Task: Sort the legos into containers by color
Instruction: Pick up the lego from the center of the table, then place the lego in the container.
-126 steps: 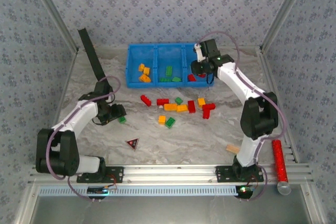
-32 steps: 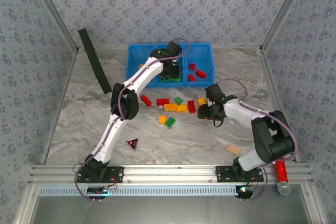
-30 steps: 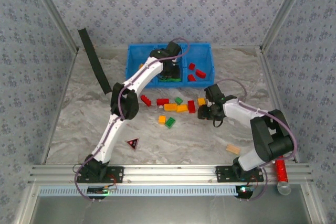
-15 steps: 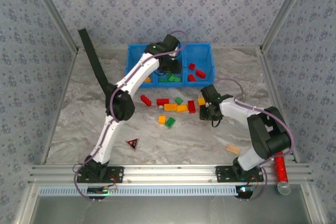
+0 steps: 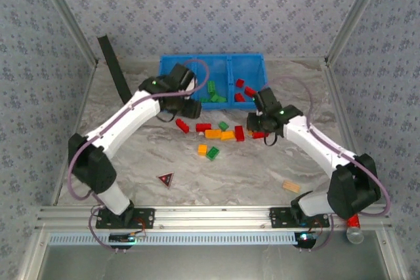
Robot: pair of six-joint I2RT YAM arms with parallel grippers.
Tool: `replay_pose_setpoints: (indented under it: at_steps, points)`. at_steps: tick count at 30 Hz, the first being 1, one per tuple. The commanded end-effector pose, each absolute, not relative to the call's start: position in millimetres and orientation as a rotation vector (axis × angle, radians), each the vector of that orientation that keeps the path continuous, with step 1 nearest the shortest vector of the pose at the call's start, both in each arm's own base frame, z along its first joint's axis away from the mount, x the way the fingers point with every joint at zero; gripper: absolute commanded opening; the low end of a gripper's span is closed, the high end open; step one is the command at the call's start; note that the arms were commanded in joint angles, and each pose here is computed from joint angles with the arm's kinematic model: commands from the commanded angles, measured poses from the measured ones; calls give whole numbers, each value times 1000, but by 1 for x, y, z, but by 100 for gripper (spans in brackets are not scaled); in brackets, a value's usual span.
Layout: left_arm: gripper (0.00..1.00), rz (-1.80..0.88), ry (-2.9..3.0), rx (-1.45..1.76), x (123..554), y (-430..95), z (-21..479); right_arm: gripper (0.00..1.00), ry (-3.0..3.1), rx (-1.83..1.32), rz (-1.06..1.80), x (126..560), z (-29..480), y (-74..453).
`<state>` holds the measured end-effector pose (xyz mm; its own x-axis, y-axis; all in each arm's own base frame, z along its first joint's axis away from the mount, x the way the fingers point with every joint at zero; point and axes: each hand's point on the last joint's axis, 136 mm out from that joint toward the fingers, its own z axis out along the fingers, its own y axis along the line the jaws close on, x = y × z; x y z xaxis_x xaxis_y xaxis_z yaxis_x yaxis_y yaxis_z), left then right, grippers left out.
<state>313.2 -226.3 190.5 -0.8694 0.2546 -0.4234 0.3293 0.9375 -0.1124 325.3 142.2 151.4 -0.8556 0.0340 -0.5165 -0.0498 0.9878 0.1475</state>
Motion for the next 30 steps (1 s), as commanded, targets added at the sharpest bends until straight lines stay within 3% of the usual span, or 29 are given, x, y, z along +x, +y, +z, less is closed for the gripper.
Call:
replay_pose_setpoints:
  at_steps: [1, 8, 15, 24, 30]
  points:
    - [59, -254, 2650, 416, 290, -219, 186, 31, 2581, -56, 150, 354, 167, 133]
    - [60, -252, 2678, 390, 251, -219, 160, 31, 2529, -116, 215, 437, 188, 144]
    - [60, -268, 2731, 436, 239, -240, 131, 33, 2564, -127, 230, 499, 157, 152]
    - [61, -249, 2775, 498, 250, -265, 107, 40, 2668, -87, 250, 535, 100, 148]
    - [61, -252, 2814, 544, 251, -275, 90, 53, 2677, -79, 255, 536, 99, 148]
